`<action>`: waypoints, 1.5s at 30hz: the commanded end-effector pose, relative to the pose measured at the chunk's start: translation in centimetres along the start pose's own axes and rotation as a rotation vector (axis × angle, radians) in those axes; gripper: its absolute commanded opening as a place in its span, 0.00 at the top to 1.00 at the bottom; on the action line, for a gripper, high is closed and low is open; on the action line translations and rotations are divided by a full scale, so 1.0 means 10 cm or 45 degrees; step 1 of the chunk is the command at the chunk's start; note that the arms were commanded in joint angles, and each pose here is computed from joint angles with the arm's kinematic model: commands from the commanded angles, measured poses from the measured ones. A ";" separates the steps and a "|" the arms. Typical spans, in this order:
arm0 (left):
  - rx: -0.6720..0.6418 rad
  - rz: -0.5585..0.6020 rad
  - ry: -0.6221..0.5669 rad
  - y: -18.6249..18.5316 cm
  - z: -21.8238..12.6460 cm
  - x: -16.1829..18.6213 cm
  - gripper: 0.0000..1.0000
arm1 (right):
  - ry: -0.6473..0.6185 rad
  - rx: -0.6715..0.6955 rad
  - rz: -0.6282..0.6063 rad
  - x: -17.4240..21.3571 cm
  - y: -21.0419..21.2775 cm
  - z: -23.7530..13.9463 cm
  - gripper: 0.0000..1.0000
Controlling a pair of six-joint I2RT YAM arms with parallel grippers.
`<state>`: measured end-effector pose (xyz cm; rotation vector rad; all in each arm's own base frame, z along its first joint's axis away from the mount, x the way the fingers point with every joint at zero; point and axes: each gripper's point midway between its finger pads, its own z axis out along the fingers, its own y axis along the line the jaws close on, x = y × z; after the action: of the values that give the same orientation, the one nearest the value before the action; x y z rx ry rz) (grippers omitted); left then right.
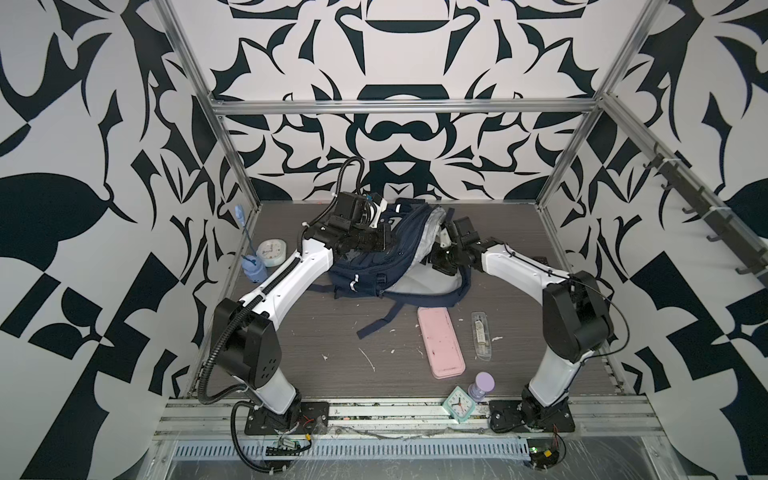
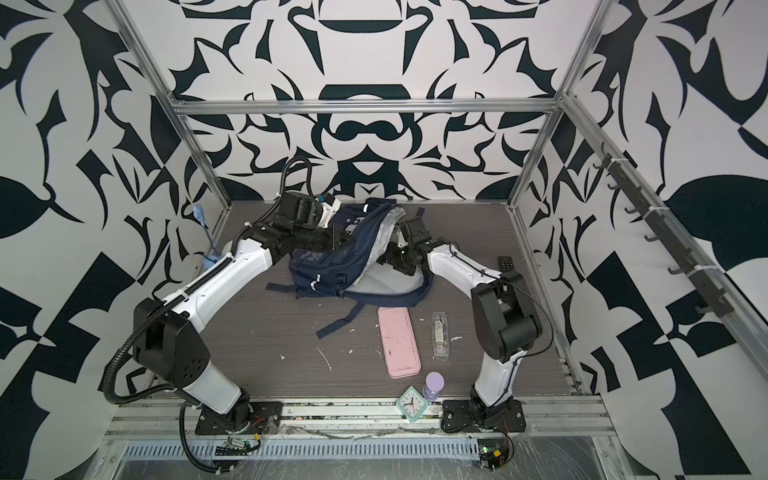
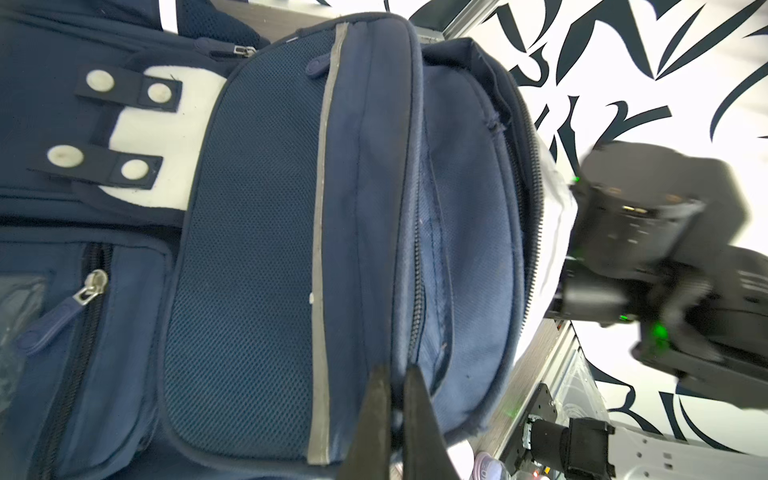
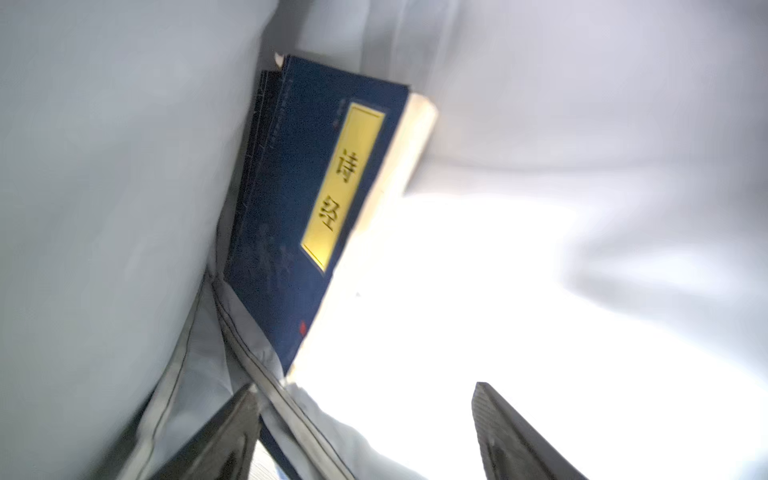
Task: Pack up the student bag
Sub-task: 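Push the book deeper into the backpack and open the right gripper, then release the backpack edge with the left gripper while the right withdraws from the bag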
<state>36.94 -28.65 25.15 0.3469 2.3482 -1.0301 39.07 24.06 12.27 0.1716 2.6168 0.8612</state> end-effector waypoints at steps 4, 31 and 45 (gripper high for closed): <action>-0.012 -0.052 -0.002 0.13 0.16 -0.03 1.00 | -0.022 0.071 -0.087 0.31 -0.21 -0.30 0.26; -0.202 -0.065 0.180 0.42 0.40 0.79 0.41 | -0.066 0.135 -0.336 0.99 0.13 -0.59 0.55; -0.303 -0.437 0.078 1.06 -0.07 1.39 0.29 | 0.040 0.173 -0.563 1.41 0.83 0.25 0.54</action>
<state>29.21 -21.57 10.63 -0.0055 2.6556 -0.8401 26.01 33.63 9.45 -0.3931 2.6488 0.5264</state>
